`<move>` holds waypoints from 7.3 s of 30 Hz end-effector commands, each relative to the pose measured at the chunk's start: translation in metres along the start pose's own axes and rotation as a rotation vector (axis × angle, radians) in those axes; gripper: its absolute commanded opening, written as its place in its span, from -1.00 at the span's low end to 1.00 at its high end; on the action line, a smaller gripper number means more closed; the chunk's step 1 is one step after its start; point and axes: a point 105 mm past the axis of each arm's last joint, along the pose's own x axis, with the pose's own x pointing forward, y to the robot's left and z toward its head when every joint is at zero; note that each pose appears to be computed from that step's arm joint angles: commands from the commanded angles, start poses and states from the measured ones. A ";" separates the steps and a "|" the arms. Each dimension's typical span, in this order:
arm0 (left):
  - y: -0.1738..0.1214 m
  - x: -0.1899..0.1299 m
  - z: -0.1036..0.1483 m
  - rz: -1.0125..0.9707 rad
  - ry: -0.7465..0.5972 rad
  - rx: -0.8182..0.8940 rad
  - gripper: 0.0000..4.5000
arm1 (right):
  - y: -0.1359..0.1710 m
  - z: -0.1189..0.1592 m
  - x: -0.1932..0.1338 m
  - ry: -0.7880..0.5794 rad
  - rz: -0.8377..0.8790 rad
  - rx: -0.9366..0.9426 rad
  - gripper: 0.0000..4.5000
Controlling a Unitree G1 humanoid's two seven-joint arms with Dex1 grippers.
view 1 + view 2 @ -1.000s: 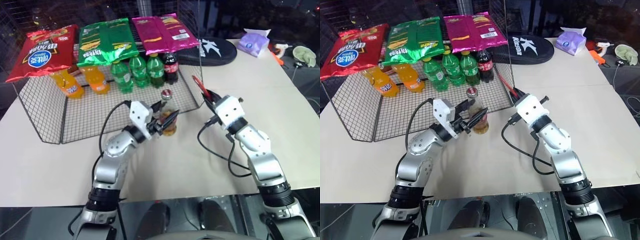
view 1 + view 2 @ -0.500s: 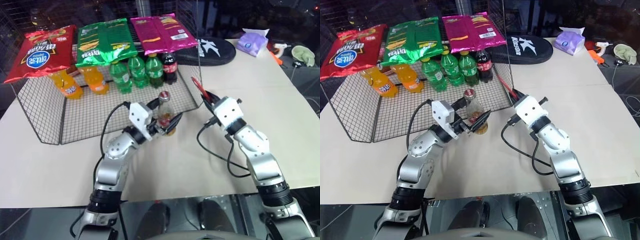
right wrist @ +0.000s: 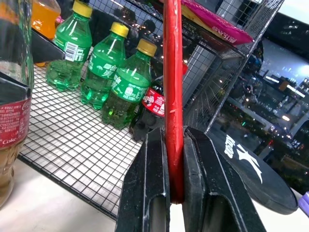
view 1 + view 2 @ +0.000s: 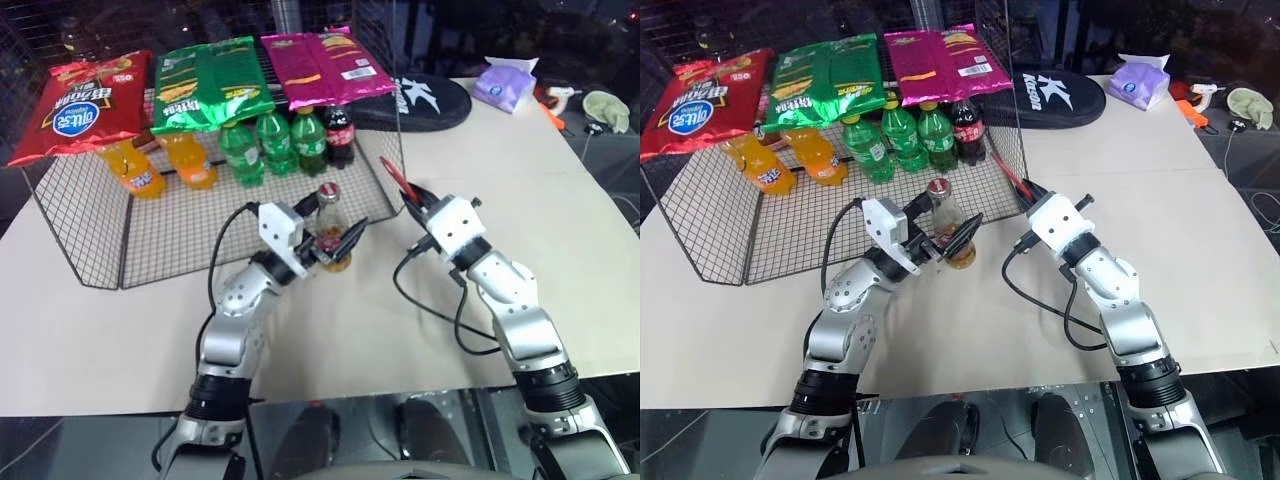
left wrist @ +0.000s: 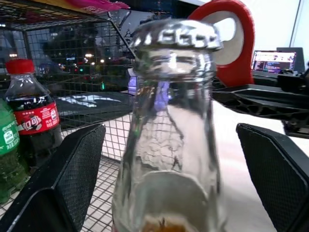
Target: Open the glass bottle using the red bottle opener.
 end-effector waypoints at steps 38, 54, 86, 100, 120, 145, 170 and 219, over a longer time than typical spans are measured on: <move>0.000 -0.004 0.007 0.004 -0.056 0.038 0.02 | 0.000 0.003 0.001 -0.030 0.015 -0.023 -1.00; -0.003 -0.003 0.006 -0.001 -0.055 0.035 0.00 | 0.001 0.004 0.003 -0.035 0.015 -0.024 -1.00; -0.010 -0.001 0.004 -0.021 -0.053 0.010 0.00 | 0.052 0.020 0.028 -0.216 0.213 -0.491 -1.00; -0.010 0.001 0.002 -0.036 -0.051 0.000 0.00 | 0.086 0.009 0.030 -0.301 0.264 -0.405 -1.00; -0.013 0.005 -0.002 -0.048 -0.049 -0.009 0.00 | 0.074 0.015 0.039 -0.429 0.323 -0.547 -1.00; -0.008 0.005 -0.003 -0.034 -0.042 0.012 0.00 | -0.034 0.034 0.062 -0.445 -0.013 -0.687 -1.00; -0.005 -0.014 0.005 -0.032 -0.012 0.054 0.98 | -0.019 -0.019 0.028 -0.164 0.036 -0.221 -1.00; 0.023 -0.222 -0.018 0.332 0.592 0.012 1.00 | -0.041 -0.081 -0.216 0.356 0.194 0.526 0.91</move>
